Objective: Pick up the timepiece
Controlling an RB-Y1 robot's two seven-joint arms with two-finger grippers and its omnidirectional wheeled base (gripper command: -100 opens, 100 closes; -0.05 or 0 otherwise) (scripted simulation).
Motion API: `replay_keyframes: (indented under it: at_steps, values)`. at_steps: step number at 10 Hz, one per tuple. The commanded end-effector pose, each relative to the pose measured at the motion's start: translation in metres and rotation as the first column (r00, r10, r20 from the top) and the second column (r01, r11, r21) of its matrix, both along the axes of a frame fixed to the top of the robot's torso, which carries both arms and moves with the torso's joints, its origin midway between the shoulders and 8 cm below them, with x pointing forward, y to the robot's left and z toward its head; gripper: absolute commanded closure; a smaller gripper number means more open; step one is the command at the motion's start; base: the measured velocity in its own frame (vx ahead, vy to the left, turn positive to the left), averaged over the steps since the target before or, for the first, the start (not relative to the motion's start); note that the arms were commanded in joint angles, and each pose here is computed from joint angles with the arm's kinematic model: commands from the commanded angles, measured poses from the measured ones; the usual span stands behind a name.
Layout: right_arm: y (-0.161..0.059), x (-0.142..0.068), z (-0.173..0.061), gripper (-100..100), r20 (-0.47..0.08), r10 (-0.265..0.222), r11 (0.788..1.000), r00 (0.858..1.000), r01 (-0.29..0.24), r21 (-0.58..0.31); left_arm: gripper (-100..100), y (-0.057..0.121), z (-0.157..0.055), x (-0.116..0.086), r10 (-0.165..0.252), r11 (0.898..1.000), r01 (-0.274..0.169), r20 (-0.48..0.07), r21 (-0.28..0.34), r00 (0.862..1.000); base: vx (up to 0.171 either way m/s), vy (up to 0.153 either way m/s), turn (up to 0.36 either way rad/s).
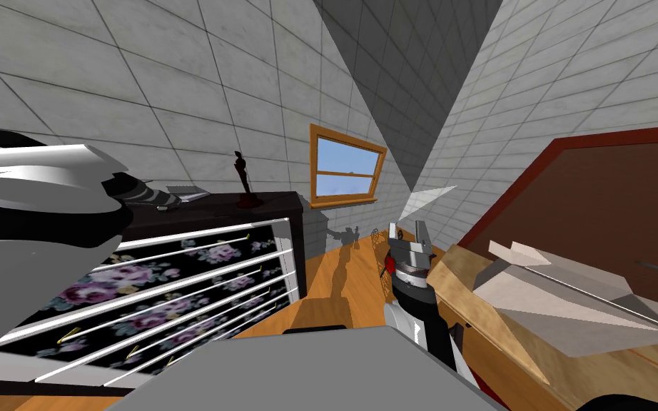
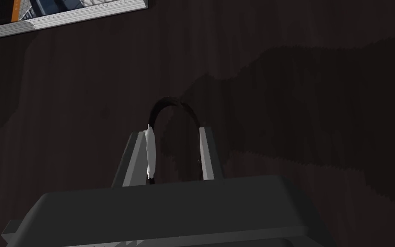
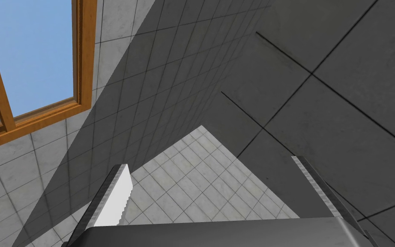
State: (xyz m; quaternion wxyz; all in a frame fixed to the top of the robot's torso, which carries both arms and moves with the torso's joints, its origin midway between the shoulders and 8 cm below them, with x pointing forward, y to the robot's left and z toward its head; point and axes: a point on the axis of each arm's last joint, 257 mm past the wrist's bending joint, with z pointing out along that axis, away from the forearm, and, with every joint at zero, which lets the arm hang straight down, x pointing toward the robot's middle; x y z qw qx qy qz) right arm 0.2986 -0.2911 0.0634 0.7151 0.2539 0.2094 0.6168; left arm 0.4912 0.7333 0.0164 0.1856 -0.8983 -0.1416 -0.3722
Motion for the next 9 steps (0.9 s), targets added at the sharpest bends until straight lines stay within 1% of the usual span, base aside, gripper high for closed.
replay_keyframes:
  at_steps: [1,3,4,5,6,7,8,9]
  values:
    - [0.000,0.000,0.000,0,0.000,0.000,1.000,1.000,0.000,0.000,100,0.000,0.000,0.000,0.000,1.000,0.000,0.000,0.000,1.000,0.002,0.006,0.026]
    - [0.000,0.000,0.000,0,0.000,0.000,1.000,1.000,0.000,0.000,100,0.002,0.003,-0.001,0.005,1.000,-0.005,0.004,0.004,1.000,0.000,0.003,-0.001]
    - [0.000,0.000,0.000,0,0.000,0.000,1.000,1.000,0.000,0.000,0,0.002,0.003,-0.001,0.005,1.000,-0.005,0.004,0.004,1.000,0.000,0.000,0.000]
    - [0.000,0.000,0.000,0,0.000,0.000,1.000,1.000,0.000,0.000,100,-0.018,-0.001,0.018,-0.028,1.000,0.028,-0.001,-0.002,1.000,0.000,0.018,0.174]
    - [0.000,0.000,0.000,0,0.000,0.000,1.000,1.000,0.000,0.000,100,-0.018,-0.001,0.018,-0.028,1.000,0.028,-0.001,-0.002,1.000,0.005,0.016,0.139]
    - [0.000,0.000,0.000,0,0.000,0.000,1.000,1.000,0.000,0.000,100,-0.039,-0.001,0.036,-0.058,0.998,0.058,-0.002,-0.004,0.998,0.009,0.025,0.191]
    - [0.000,0.000,0.000,0,0.000,0.000,1.000,1.000,0.000,0.000,100,-0.036,0.003,0.035,-0.051,0.999,0.051,0.004,0.001,0.999,0.009,0.017,0.107]
    - [0.000,0.000,0.000,0,0.000,0.000,1.000,1.000,0.000,0.000,100,-0.039,-0.001,0.036,-0.058,0.998,0.058,-0.002,-0.004,0.998,0.003,0.006,0.021]
